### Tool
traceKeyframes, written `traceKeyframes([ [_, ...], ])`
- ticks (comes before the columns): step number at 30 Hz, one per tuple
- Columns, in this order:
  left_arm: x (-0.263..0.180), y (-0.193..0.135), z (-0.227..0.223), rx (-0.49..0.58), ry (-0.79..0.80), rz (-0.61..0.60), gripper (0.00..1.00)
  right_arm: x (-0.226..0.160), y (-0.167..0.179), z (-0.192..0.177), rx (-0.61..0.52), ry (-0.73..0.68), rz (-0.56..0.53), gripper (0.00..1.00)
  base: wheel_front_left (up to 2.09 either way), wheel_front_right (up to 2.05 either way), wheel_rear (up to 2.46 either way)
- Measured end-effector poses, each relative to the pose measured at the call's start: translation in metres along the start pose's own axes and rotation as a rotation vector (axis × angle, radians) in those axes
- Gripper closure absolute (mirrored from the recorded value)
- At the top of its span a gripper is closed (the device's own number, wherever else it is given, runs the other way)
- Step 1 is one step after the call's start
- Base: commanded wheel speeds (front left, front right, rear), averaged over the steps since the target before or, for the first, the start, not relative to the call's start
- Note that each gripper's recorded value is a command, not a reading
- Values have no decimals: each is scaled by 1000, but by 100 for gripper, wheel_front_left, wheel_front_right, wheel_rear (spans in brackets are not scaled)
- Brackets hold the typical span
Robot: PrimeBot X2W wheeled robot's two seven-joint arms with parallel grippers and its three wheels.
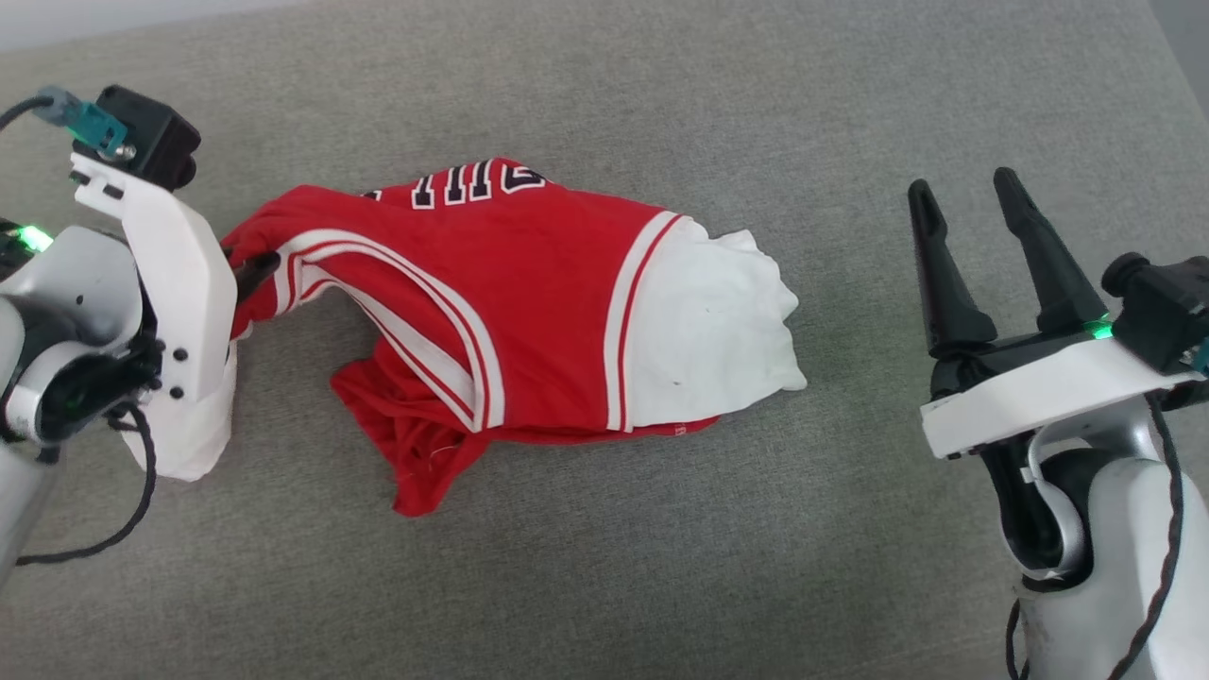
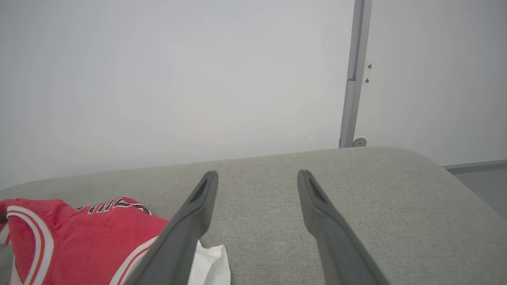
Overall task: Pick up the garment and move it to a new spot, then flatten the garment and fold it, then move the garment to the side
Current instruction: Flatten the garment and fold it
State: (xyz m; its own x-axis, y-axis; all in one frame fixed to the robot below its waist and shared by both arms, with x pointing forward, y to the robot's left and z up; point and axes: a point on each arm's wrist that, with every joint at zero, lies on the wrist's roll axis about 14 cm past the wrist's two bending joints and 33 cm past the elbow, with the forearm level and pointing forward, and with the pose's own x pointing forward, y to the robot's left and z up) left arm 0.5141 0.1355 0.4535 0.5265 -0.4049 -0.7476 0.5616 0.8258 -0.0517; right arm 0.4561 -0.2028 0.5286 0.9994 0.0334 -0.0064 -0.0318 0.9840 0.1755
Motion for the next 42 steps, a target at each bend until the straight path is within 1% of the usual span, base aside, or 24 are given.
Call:
traceKeyframes([
  [1,5,2,0,-4,7,2,93,0,-1,-2,0,3,-3,0,0,0,0],
  [3,15,4,-1,-20,14,3,66,0,-1,-7,2,16,-2,0,0,0,0],
  [4,19,6,-3,-25,24,6,40,0,-1,-8,5,17,-1,0,0,0,0],
  [5,23,7,-5,-24,28,7,0,0,0,-9,5,19,2,0,0,0,0],
  [9,28,4,-1,-39,-10,-1,0,0,8,-12,6,32,26,0,0,0,0],
  [13,15,7,14,-35,-110,10,0,-2,25,-18,0,69,73,0,0,0,0],
  [18,-12,9,28,-15,-268,31,0,-9,62,-38,-25,177,204,0,0,0,0],
  [19,-23,9,29,-9,-318,44,0,-13,73,-46,-29,225,251,0,0,0,0],
  [21,-35,10,29,-13,-376,60,0,-18,85,-56,-42,281,302,0,0,0,0],
  [23,-47,12,28,5,-424,87,0,-24,97,-67,-50,344,358,0,0,0,0],
  [26,-65,16,24,-3,-503,133,0,-34,109,-82,-79,430,426,0,0,0,0],
  [32,-93,22,6,-28,-629,222,0,-45,125,-103,-137,551,528,0,0,0,0],
  [35,-107,25,-4,-40,-687,267,0,-41,127,-109,-199,578,560,0,0,0,0],
  [42,-131,31,-35,-109,-786,366,0,-34,134,-133,-314,653,619,0,0,0,0],
])
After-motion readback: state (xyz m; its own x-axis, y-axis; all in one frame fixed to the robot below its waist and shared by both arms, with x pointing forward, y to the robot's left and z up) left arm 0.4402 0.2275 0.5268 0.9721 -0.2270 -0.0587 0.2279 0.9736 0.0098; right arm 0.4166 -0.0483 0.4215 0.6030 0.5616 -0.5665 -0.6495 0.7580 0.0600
